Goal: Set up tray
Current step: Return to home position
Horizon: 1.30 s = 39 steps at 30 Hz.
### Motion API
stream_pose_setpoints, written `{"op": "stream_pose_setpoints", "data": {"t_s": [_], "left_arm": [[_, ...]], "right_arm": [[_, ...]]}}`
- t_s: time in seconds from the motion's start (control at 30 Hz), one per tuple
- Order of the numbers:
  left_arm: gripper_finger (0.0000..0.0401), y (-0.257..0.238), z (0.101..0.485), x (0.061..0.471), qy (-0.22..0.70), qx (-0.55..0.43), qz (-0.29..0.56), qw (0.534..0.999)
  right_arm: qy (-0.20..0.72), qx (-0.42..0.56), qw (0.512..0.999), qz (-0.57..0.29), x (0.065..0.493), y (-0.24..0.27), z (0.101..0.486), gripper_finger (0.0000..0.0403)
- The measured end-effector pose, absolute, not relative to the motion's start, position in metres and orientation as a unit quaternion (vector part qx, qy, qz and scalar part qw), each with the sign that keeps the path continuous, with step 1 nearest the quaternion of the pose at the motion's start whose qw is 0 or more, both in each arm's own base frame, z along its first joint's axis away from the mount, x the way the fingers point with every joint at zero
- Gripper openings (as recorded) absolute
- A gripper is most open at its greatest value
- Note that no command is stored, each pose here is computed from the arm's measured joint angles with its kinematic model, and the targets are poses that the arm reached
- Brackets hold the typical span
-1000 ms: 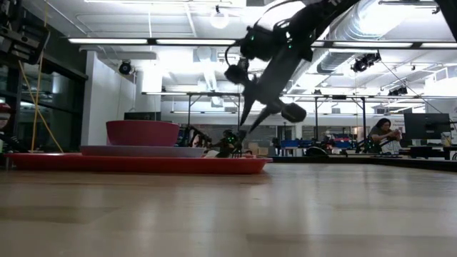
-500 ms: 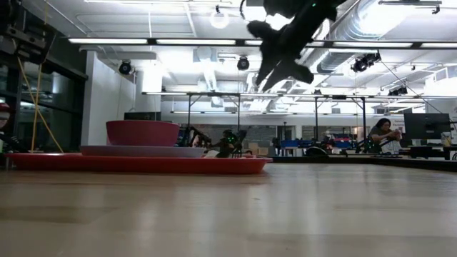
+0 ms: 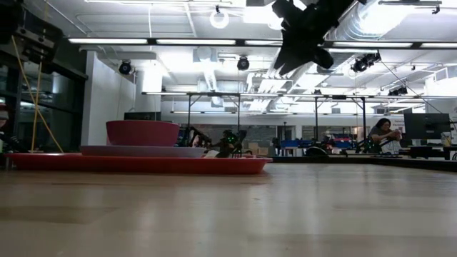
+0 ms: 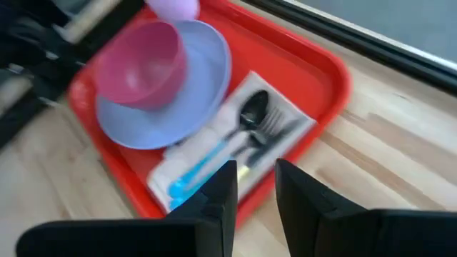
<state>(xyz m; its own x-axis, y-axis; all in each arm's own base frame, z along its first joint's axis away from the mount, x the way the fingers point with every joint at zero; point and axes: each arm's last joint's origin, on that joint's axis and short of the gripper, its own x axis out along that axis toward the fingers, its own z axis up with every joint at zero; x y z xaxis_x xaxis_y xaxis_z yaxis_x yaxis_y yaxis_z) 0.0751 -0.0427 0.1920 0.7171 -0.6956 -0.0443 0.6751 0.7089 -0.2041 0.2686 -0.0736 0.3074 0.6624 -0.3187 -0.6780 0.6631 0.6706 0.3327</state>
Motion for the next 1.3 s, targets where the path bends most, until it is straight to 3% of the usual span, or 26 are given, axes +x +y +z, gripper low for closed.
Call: {"op": "stream_pose_setpoints", "data": {"t_s": [0.5,0.93,1.3], "left_arm": [[0.0115,-0.041,0.192,0.077,0.056,-0.082,-0.337,0.936],[0.0115,-0.040,0.193,0.078,0.045,-0.084,-0.314,0.945],[0.0115,-0.039,0.198,0.078,0.021,-0.090,-0.300,0.950]], "right_arm": [[0.206,0.364,0.879,-0.230,0.211,-0.049,0.231,0.0074],[0.081,0.382,0.898,-0.203,0.145,-0.038,0.223,0.0074],[0.036,0.390,0.897,-0.203,0.123,-0.033,0.202,0.0074]]}}
